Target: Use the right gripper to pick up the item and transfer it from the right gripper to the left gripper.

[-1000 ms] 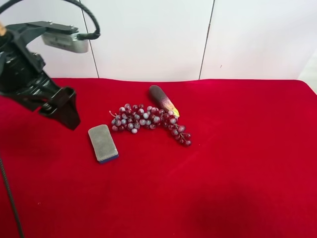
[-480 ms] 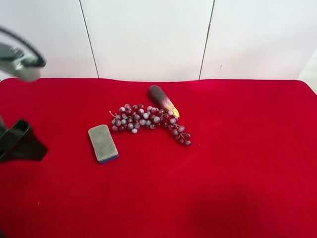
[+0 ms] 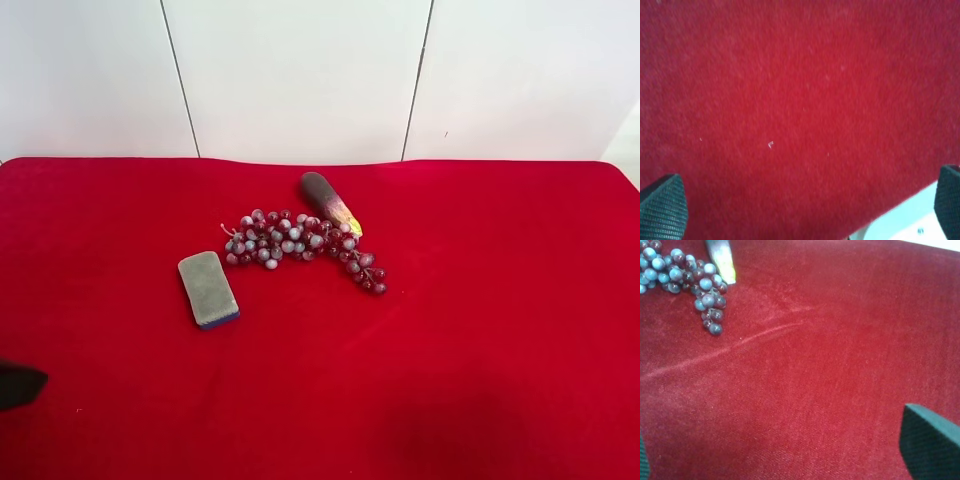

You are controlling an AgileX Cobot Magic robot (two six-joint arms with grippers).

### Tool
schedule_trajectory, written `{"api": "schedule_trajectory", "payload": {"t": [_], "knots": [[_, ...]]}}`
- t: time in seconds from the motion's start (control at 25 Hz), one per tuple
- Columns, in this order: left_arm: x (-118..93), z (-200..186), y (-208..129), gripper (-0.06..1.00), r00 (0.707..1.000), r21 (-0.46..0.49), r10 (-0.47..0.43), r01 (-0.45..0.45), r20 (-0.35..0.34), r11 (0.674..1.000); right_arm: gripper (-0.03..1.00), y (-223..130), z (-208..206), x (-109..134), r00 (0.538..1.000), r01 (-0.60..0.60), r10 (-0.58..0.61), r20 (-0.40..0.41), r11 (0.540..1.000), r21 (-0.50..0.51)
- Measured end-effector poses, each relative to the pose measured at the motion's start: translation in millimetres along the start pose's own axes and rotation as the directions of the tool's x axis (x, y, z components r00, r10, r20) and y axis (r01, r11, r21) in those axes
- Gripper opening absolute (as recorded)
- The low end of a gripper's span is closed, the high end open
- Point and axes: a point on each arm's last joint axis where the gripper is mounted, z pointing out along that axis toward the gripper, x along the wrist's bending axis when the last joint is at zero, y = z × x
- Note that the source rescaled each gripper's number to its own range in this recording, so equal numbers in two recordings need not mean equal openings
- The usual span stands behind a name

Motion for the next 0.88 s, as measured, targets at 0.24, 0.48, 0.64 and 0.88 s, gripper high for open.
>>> {"api": "schedule_trajectory", "payload": {"t": [0.24, 0.48, 0.64, 0.88], "knots": [[9, -21, -11, 1.00, 0.995, -0.136, -0.081, 0.073, -0.053, 0.988, 0.99, 0, 0, 0, 1.000, 0.000, 0.000, 0.000, 1.000, 0.000], [7, -42, -33, 1.00, 0.984, -0.228, -0.139, 0.112, -0.108, 0.967, 0.99, 0, 0, 0, 1.000, 0.000, 0.000, 0.000, 1.000, 0.000], [1, -50, -49, 1.00, 0.969, -0.309, -0.197, 0.144, -0.149, 0.940, 0.99, 0, 0, 0, 1.000, 0.000, 0.000, 0.000, 1.000, 0.000], [-12, -66, -68, 1.00, 0.943, -0.469, -0.246, 0.117, -0.225, 0.876, 0.99, 0, 0, 0, 1.000, 0.000, 0.000, 0.000, 1.000, 0.000]]}}
